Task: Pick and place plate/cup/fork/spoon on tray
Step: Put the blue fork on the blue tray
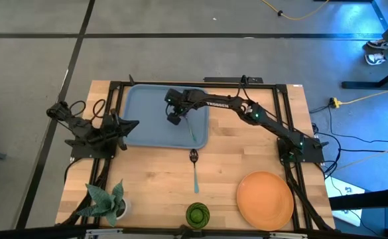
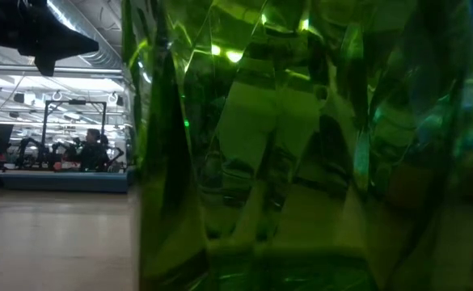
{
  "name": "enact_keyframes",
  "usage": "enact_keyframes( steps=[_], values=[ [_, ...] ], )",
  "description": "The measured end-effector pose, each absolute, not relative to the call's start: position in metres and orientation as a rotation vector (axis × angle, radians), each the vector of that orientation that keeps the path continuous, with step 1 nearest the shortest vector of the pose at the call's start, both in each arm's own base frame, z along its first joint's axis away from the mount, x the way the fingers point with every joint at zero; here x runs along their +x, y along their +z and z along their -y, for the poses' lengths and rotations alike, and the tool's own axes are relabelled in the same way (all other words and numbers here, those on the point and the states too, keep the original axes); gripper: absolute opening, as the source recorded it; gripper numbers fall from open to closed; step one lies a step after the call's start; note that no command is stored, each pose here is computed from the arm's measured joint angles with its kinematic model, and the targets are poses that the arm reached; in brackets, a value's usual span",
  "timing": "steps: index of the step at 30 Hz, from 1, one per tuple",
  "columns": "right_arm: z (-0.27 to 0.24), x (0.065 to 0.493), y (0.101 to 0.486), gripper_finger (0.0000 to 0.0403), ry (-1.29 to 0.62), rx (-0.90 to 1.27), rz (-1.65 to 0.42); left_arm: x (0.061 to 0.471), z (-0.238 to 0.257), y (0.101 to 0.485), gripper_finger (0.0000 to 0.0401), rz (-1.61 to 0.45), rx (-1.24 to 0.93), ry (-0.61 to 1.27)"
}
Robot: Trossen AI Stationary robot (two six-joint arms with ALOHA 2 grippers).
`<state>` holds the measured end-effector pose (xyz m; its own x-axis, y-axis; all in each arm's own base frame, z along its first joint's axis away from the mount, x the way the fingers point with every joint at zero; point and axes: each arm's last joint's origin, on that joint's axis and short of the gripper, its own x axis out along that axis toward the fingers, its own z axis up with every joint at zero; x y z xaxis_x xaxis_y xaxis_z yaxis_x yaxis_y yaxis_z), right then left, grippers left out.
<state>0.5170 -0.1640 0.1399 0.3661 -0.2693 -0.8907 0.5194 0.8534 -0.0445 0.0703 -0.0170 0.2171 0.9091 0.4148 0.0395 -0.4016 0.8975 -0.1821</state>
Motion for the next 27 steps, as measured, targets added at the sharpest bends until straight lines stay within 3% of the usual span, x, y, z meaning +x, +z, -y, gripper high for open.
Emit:
enact_keyframes(
  steps=[8,13,17,23,27],
  values=[
    [0.164,0.516,0.144,0.0000,-0.530,0.248,-1.088,0.070,0.017,0.217,0.0000,0.074,-0.168,0.422],
    [0.153,0.505,0.182,0.0000,-0.390,0.316,-1.116,0.070,0.017,0.217,0.0000,0.074,-0.169,0.422],
    [0.143,0.484,0.204,0.0000,-0.302,0.309,-1.262,0.070,0.017,0.217,0.0000,0.074,-0.168,0.419],
    [0.136,0.466,0.192,0.0000,-0.195,0.324,-1.495,0.071,0.018,0.215,0.0000,0.061,-0.155,0.423],
    [0.137,0.470,0.182,0.0000,-0.186,0.319,-1.500,0.072,0.018,0.214,0.0000,0.048,-0.141,0.443]
  ],
)
